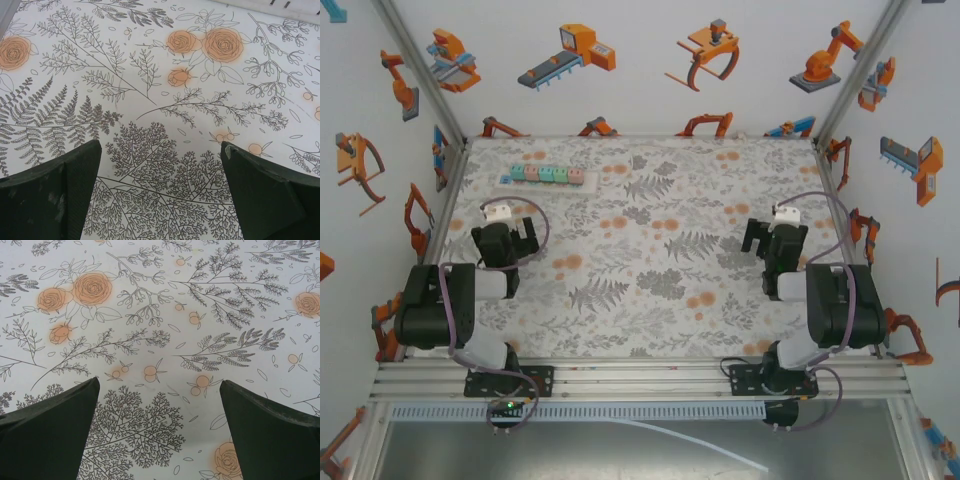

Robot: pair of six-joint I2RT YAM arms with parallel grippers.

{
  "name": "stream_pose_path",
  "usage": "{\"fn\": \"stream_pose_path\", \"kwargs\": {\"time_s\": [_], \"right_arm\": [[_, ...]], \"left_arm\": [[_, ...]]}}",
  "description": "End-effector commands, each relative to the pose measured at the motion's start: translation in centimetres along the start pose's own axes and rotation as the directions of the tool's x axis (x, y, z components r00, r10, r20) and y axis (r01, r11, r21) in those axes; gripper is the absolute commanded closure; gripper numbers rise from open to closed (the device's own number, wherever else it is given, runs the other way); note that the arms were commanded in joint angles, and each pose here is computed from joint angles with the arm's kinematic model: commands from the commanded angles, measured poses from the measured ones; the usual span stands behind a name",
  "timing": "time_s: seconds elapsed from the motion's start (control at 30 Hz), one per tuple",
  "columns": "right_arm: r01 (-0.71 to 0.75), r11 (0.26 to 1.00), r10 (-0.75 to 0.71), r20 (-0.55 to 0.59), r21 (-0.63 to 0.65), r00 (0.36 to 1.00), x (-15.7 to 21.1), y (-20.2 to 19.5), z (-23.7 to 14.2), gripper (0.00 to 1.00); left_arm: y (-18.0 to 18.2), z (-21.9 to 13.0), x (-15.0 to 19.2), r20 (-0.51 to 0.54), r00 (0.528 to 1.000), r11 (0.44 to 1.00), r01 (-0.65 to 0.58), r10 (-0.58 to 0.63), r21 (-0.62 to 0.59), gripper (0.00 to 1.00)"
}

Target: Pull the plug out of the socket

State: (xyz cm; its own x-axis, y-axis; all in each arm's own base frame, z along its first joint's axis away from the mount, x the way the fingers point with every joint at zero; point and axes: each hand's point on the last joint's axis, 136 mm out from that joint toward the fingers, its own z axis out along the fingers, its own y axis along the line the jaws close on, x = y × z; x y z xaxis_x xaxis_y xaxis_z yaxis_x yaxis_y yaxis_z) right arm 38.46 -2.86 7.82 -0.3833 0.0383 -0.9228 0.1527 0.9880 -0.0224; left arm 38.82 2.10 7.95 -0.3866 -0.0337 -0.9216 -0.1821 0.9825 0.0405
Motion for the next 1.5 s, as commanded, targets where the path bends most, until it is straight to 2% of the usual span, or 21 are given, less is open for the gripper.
{"fn": "stream_pose_path", "kwargs": {"time_s": [0.0, 0.77, 1.0, 1.03, 1.1, 1.17, 1.23, 1.33, 1.47], "right_arm": [[-0.007, 1.000, 0.007, 0.036, 0.005, 0.999, -1.3, -0.2, 0.3, 0.01], [0.002, 1.000, -0.001, 0.044, -0.018, 0.999, -1.4, 0.2, 0.1, 0.01], [-0.048, 0.995, 0.039, 0.117, 0.083, 0.992, -4.3, -1.8, -2.8, 0.01], [-0.046, 0.995, 0.036, 0.113, 0.084, 0.993, -5.1, -1.7, -3.4, 0.00], [-0.153, 0.982, 0.144, 0.083, 0.114, 0.986, -6.8, -2.4, -4.6, 0.00], [-0.243, 0.966, 0.241, 0.033, 0.093, 0.970, -8.7, -2.0, -5.6, 0.01], [-0.313, 0.949, 0.315, -0.036, 0.044, 0.949, -10.1, -0.7, -6.0, 0.05], [-0.396, 0.916, 0.383, -0.158, -0.060, 0.910, -12.1, 2.6, -6.1, 0.05], [-0.338, 0.907, 0.257, -0.307, -0.250, 0.916, -14.2, 11.1, -6.3, 0.06]], "left_arm": [[-0.3, 0.1, -1.3, 0.035, 0.999, 1.000, 0.023, -0.023, 0.013, 0.03], [-0.3, 0.1, -1.3, 0.035, 0.999, 1.000, 0.023, -0.023, 0.013, 0.03], [-0.4, -0.2, -2.0, 0.049, 0.999, 1.000, 0.009, -0.010, 0.011, 0.03], [-0.5, -0.6, -2.5, 0.046, 0.999, 1.000, -0.004, 0.004, 0.003, 0.03], [-0.5, -1.5, -3.9, 0.034, 0.999, 0.999, -0.034, 0.035, -0.034, 0.03], [-0.5, -3.1, -6.5, 0.080, 0.995, 0.996, -0.046, 0.052, -0.082, 0.03], [-1.2, -4.9, -9.1, 0.145, 0.989, 0.998, -0.014, 0.024, -0.065, 0.03], [-2.6, -7.9, -13.1, 0.165, 0.984, 0.998, 0.062, -0.063, 0.009, 0.03], [-7.4, -11.9, -17.5, 0.129, 0.989, 0.969, 0.038, -0.071, 0.244, 0.03]]}}
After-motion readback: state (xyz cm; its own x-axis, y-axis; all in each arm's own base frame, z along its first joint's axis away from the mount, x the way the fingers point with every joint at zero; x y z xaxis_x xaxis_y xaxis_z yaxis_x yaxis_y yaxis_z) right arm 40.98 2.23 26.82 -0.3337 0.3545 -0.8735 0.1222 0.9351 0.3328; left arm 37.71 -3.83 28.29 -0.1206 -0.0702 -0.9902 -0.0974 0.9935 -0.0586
